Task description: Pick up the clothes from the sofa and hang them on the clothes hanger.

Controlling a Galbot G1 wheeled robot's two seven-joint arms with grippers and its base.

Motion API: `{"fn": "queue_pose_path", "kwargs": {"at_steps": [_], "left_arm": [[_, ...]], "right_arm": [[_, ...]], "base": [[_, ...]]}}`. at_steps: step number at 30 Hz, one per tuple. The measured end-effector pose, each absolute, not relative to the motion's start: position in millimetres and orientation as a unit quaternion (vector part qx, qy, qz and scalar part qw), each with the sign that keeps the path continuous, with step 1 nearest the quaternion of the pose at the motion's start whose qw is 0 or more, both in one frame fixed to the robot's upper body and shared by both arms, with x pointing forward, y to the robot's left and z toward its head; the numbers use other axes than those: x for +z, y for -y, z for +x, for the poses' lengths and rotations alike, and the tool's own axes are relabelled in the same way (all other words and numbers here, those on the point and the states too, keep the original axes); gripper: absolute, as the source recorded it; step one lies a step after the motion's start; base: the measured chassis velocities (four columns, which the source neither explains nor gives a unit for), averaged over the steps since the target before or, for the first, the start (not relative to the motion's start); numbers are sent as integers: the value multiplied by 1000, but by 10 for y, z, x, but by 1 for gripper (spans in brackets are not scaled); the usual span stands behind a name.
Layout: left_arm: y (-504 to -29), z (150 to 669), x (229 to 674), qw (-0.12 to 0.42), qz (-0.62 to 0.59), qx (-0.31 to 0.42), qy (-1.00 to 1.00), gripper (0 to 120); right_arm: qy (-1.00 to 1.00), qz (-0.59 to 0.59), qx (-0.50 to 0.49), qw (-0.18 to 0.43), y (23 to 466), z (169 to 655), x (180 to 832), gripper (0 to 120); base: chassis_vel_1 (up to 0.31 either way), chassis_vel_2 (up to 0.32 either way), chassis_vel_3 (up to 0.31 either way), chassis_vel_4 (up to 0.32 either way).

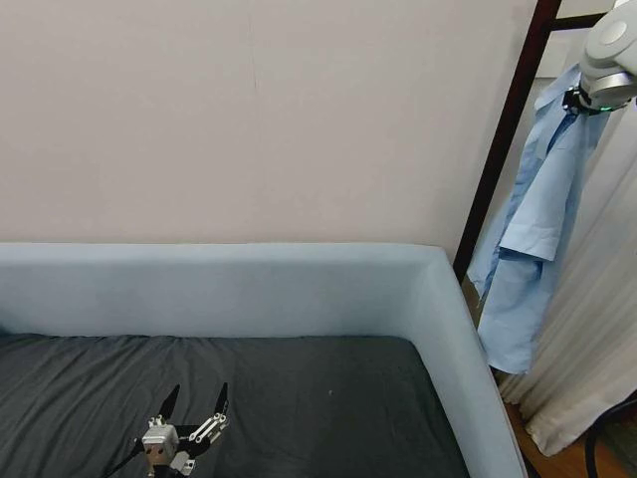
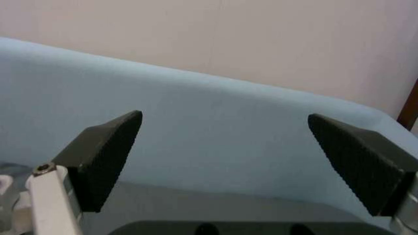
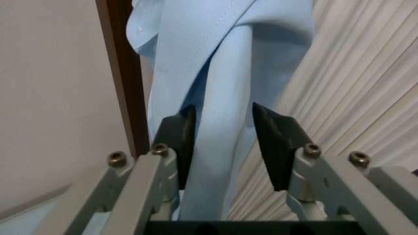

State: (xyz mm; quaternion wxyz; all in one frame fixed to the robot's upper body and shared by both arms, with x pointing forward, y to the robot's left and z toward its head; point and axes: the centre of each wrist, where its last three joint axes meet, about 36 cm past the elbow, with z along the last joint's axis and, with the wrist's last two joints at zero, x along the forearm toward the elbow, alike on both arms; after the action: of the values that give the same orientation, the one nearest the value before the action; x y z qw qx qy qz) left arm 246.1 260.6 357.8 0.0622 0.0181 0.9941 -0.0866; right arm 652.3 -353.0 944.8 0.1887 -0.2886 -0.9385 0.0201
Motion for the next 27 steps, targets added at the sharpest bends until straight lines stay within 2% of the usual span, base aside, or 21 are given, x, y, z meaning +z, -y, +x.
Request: {"fn": "queue_pose_path", "kwargs": {"at_steps": [3, 7, 8, 10, 13, 16, 20, 27], "left_arm": [[-2606, 2461, 3578, 62, 18, -87, -994, 100], [-2606, 2461, 3578, 62, 18, -87, -994, 100], [-2606, 2461, 3578, 62, 18, -87, -994, 100], [-2606, 2461, 3578, 62, 18, -87, -994, 100], [-2606, 2461, 3578, 62, 18, -87, -994, 100], [-2606, 2461, 3578, 62, 18, -87, -994, 100], [-2606, 2461, 3577, 62, 18, -87, -994, 100], [-2606, 2461, 3577, 62, 18, -87, -994, 100]], "right_arm": [[939, -288, 23, 185, 3501, 6496, 9454, 48], [944, -278, 33, 172, 3425, 6385, 9475, 65], [944, -278, 33, 172, 3425, 6385, 9475, 65], [950, -265, 42, 157, 3346, 6256, 9508, 77], [953, -261, 42, 147, 3297, 6179, 9547, 83], [960, -245, 47, 129, 3224, 5994, 9592, 97], [970, -212, 48, 109, 3110, 5769, 9593, 100], [991, -91, 69, 64, 2691, 5265, 9193, 100]], "base": [[0, 0, 0, 0], [0, 0, 0, 0], [0, 0, 0, 0], [0, 0, 0, 0], [0, 0, 0, 0], [0, 0, 0, 0], [0, 0, 0, 0], [0, 0, 0, 0]]}}
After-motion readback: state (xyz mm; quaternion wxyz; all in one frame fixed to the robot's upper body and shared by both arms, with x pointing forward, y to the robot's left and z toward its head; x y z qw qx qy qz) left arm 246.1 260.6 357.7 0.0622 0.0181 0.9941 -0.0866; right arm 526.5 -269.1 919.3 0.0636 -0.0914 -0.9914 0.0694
